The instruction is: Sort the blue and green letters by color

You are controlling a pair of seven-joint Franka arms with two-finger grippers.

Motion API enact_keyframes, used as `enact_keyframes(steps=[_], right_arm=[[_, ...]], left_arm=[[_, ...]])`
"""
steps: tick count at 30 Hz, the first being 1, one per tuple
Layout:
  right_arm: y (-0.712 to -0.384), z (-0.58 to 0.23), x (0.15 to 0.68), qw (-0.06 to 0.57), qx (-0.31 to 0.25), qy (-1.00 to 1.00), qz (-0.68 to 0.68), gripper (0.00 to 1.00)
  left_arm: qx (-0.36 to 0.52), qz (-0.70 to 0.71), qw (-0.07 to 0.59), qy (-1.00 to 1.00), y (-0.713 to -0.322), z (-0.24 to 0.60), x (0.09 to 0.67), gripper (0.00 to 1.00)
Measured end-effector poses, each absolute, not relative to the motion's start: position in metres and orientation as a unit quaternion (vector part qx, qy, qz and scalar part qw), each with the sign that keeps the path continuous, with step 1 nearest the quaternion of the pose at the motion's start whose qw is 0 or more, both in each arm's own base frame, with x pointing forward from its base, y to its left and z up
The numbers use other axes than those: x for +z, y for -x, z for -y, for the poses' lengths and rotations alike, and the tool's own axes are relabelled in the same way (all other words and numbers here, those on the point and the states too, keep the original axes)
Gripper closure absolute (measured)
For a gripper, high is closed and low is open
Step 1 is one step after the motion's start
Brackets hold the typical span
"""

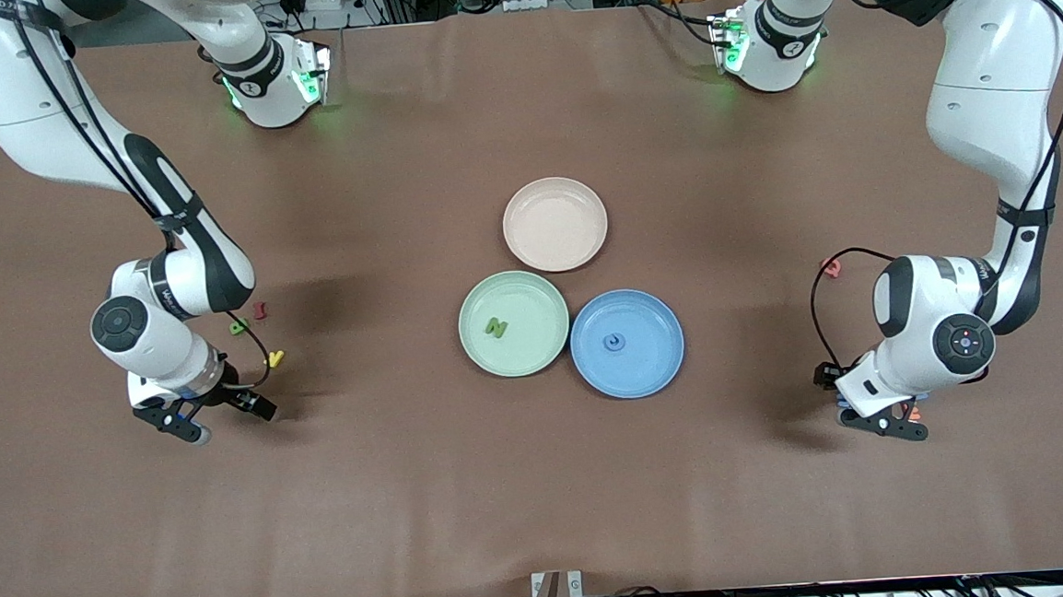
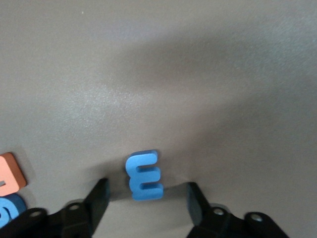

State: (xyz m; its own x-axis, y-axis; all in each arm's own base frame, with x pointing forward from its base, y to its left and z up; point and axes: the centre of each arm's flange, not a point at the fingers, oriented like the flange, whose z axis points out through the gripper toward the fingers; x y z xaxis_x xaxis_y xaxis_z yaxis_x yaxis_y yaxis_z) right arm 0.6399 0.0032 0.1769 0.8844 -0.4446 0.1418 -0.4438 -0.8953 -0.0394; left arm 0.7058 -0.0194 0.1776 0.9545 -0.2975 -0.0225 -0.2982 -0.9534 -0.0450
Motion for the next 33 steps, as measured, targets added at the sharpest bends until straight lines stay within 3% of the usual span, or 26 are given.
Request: enact_keyframes(steps=[1,4,6,30,33], right_arm=[[-0.639,-0.002,0.175,0.001,-0.073,0.971,-0.228,0.0],[-0.636,0.003,0.17,-0.005,-0.073,0.972,-0.223,0.0],[-0.634,0.005,0.167,-0.008,-0.073,0.972,-0.222,0.0],[-0.627,0.008,0.162,-0.009,-0.079,0.973,-0.215,0.04],[-0.627,0.007,0.165,-0.008,-0.081,0.973,-0.214,0.16]], left_arm=[[0.007,-0.151,0.024,0.988,-0.706,0.019,0.178,0.52],[0.005,-0.15,0.024,0.988,-0.708,0.019,0.181,0.7],[0.004,-0.149,0.025,0.988,-0.708,0.018,0.182,0.72],[-0.009,-0.094,0.018,0.995,-0.713,0.062,0.224,0.72],[-0.009,-0.069,0.012,0.997,-0.71,0.086,0.231,0.72]])
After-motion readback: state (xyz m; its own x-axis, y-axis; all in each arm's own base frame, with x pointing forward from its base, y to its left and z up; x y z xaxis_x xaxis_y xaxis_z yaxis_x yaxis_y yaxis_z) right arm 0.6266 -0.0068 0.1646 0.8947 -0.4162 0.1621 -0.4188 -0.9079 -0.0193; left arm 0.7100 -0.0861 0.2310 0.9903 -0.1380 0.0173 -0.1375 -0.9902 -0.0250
